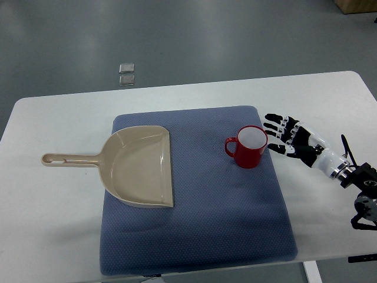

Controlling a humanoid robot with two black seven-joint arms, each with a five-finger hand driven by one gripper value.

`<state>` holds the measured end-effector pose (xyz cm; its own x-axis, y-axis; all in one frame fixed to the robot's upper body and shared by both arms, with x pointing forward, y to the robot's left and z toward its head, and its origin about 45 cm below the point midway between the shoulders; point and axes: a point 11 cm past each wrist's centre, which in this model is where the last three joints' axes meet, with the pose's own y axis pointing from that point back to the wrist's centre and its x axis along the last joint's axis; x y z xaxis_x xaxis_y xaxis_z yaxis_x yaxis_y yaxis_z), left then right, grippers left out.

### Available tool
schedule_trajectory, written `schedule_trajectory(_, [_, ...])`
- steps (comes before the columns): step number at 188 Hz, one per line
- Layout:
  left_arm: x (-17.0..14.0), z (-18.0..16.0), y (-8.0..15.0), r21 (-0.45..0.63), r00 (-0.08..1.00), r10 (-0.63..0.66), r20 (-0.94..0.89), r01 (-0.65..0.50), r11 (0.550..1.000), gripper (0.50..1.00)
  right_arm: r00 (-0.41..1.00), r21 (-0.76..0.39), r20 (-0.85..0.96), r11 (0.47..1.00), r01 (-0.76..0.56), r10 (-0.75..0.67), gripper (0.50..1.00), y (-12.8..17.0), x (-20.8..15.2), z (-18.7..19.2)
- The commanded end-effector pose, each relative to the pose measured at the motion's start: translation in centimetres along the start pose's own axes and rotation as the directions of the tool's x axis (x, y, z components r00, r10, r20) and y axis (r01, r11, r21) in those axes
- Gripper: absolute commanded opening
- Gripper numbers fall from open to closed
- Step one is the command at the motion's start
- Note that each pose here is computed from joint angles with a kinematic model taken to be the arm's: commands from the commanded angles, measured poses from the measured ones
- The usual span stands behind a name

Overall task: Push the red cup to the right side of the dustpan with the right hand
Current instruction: 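Lower the right hand and move it toward the red mug, then press the right hand's fingers against the red mug's side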

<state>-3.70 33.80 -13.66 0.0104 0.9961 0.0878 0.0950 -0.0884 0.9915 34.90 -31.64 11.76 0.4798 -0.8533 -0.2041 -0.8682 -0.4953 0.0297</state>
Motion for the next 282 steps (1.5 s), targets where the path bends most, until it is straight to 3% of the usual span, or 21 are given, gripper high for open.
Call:
schedule_trajectory(1, [0.0,0.0,0.0,0.001,1.0,0.0,0.001,0.0,1.0,1.0,1.0,0.002,0.004,1.0,0.006,-0.006,0.926,-0.1,-0.2,0.0])
schedule_trajectory(146, [0.0,0.0,0.0,-0.001,1.0,0.0,0.001,0.0,1.0,1.0,0.995,-0.012,-0.028,0.996,0.093,-0.094,0.924,-1.2,-2.5,0.4])
schedule_trajectory(282, [0.0,0.0,0.0,-0.001,1.0,0.0,0.001,0.0,1.0,1.0,0.998,0.01,-0.017,0.998,0.063,-0.063,0.924,-2.5,-4.3,1.5])
